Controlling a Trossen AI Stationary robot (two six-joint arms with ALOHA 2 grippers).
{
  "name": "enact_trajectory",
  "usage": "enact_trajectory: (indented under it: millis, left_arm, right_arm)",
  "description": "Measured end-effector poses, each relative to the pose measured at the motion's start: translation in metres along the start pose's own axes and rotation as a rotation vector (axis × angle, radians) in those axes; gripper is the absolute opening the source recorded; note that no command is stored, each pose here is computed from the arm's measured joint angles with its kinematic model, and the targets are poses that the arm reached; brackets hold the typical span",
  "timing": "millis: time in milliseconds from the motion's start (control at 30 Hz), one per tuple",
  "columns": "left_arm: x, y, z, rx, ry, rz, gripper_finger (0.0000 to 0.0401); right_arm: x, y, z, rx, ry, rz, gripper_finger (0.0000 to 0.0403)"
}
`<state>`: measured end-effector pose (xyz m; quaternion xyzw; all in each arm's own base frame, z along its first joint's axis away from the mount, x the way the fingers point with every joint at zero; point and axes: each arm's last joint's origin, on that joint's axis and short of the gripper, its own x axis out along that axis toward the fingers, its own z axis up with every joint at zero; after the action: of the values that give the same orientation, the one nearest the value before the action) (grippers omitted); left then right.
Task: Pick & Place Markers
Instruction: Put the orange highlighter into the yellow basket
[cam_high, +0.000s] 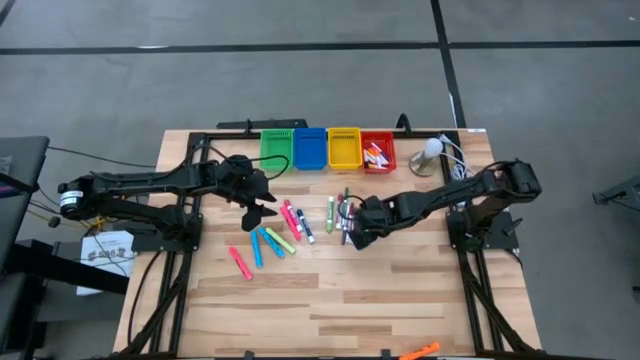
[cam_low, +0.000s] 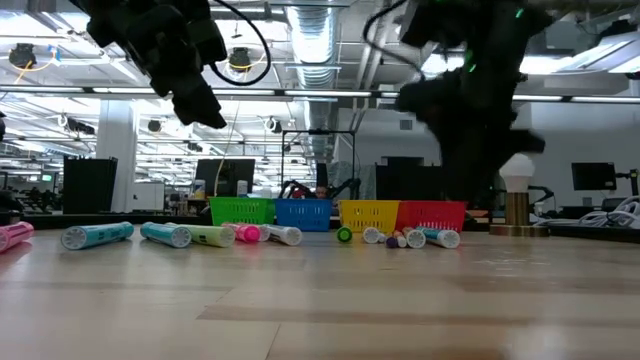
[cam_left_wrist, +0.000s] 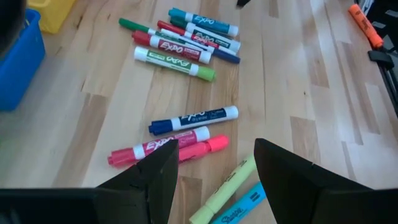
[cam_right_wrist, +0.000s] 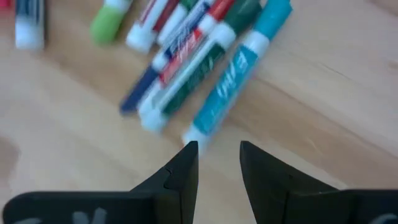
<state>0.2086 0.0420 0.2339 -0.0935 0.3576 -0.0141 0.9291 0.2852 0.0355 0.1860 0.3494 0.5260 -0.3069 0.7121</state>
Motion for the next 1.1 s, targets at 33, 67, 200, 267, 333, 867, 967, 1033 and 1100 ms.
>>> enact_trajectory:
  millis: [33, 67, 200, 267, 333, 867, 967, 1033, 1100]
  left_arm:
    - [0.0, 0.0, 0.0, 0.0, 0.0, 0.0, 0.0208]
    - [0.0, 0.0, 0.0, 0.0, 0.0, 0.0, 0.0208]
    - [0.0, -0.002, 0.001, 0.007, -0.007, -0.006, 0.0208]
    - [0.001, -0.004, 0.001, 0.018, -0.012, -0.015, 0.0208]
    - [0.002, -0.007, 0.002, 0.029, -0.012, -0.027, 0.0208]
    - [0.006, -0.058, 0.018, 0.006, -0.194, -0.182, 0.0208]
    - [0.005, -0.068, 0.021, -0.007, -0.242, -0.166, 0.0208]
    - [0.005, -0.073, 0.021, -0.017, -0.258, -0.148, 0.0208]
    - [0.005, -0.077, 0.02, -0.034, -0.265, -0.124, 0.0208]
  right_arm:
    - [-0.009, 0.001, -0.003, -0.049, 0.004, 0.0, 0.0108]
    - [-0.018, 0.004, -0.006, -0.106, 0.001, 0.015, 0.0108]
    - [-0.056, 0.01, -0.03, -0.441, 0.028, 0.097, 0.0108]
    - [-0.074, 0.012, -0.047, -0.589, 0.077, 0.184, 0.0108]
    - [-0.086, 0.013, -0.066, -0.728, 0.139, 0.27, 0.0108]
    - [-0.101, 0.041, -0.184, -1.024, 0.379, 0.428, 0.0095]
    - [-0.101, 0.05, -0.201, -1.07, 0.396, 0.424, 0.0083]
    - [-0.102, 0.058, -0.213, -1.101, 0.403, 0.427, 0.0077]
    - [-0.1, 0.064, -0.224, -1.129, 0.413, 0.423, 0.0072]
